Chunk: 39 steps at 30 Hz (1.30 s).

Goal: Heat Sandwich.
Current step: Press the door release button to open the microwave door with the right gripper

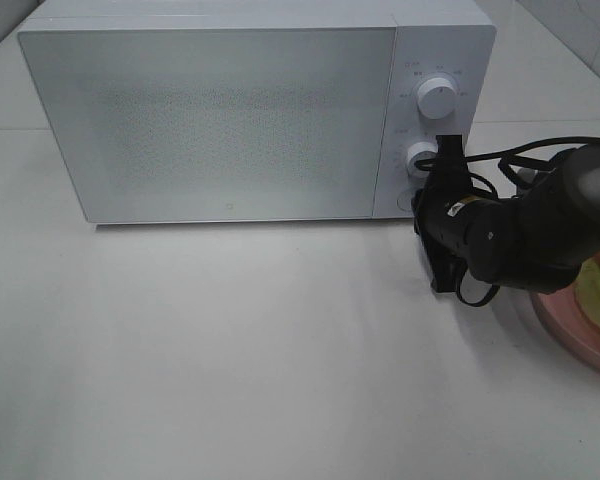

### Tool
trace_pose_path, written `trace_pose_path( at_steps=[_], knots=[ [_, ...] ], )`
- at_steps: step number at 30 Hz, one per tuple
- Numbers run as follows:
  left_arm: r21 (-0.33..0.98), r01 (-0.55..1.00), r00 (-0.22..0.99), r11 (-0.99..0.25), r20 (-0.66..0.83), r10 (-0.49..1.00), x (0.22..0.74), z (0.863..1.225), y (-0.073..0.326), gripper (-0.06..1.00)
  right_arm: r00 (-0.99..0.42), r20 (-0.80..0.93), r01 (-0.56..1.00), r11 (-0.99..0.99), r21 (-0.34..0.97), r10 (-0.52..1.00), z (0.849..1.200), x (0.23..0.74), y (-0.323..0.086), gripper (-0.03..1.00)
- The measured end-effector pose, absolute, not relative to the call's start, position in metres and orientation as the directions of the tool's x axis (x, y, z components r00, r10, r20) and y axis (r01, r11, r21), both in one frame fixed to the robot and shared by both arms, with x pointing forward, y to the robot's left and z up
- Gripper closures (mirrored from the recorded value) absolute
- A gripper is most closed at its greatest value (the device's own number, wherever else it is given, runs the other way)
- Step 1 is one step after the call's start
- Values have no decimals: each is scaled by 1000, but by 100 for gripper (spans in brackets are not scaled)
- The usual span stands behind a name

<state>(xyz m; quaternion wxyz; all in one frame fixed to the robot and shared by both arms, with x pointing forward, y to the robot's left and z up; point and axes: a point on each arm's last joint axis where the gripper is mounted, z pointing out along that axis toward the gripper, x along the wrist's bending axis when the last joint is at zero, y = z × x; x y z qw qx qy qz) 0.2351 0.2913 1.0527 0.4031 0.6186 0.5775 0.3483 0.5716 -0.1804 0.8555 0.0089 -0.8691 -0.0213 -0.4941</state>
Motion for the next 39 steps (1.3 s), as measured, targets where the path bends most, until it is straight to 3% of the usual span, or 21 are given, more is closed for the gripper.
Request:
trace_pose_path(
  at_steps=[16, 39],
  knots=[
    [901, 434, 90, -8, -35, 995, 235, 1053, 291, -5, 494, 869, 40, -997, -60, -33, 858, 576, -178, 95],
    [901, 434, 90, -8, -35, 995, 235, 1053, 291, -5, 461, 887, 42, -998, -41, -17, 845, 586, -174, 95]
  ],
)
